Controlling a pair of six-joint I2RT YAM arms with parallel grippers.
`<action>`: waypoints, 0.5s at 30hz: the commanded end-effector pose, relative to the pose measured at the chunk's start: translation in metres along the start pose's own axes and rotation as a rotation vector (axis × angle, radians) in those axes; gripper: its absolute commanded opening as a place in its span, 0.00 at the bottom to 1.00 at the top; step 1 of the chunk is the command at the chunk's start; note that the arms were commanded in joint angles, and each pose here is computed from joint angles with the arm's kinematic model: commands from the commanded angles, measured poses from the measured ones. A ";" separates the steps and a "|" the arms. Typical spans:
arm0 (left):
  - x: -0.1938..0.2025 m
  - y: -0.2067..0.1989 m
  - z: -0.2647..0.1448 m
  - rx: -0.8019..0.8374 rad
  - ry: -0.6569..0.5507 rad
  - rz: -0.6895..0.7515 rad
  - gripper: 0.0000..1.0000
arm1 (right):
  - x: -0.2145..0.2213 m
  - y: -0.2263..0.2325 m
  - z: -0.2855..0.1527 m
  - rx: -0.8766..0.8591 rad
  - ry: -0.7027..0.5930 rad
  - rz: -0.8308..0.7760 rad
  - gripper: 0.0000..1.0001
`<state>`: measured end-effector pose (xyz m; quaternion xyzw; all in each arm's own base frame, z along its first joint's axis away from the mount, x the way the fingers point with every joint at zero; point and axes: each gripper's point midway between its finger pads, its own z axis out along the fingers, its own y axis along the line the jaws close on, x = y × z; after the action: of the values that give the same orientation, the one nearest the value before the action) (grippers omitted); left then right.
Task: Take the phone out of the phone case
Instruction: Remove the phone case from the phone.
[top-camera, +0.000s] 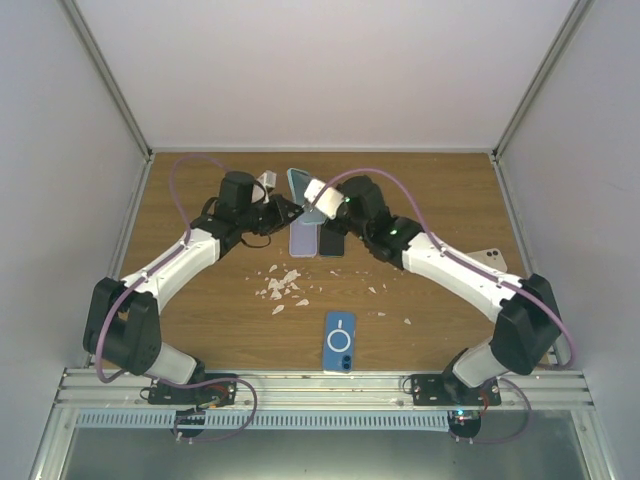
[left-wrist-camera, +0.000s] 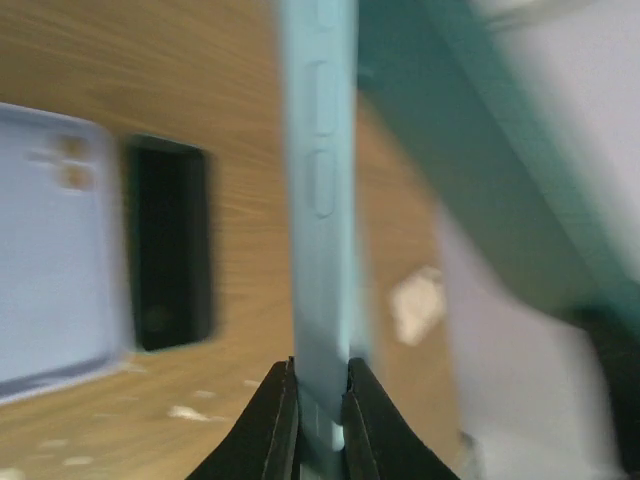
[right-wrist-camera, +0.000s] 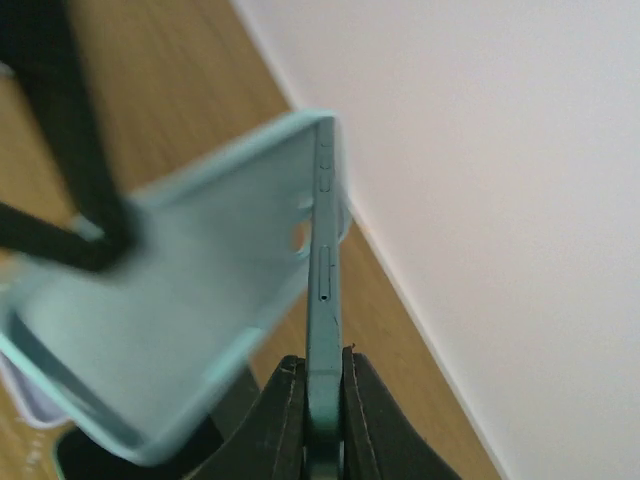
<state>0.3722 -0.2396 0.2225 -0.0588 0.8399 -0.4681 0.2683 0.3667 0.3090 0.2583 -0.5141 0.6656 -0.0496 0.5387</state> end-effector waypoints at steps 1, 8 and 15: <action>-0.022 0.073 -0.017 -0.315 -0.125 0.074 0.00 | -0.014 -0.096 -0.053 0.242 -0.042 0.137 0.00; -0.028 0.063 -0.023 -0.292 -0.132 0.156 0.00 | -0.003 -0.103 -0.061 0.243 -0.041 0.170 0.01; -0.036 0.051 -0.031 -0.253 -0.133 0.251 0.00 | 0.006 -0.106 -0.068 0.249 -0.036 0.168 0.01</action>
<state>0.3875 -0.1777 0.1718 -0.0638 0.8947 -0.3110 0.3141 0.3850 0.2320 0.3266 -0.4088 0.6950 -0.0823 0.5858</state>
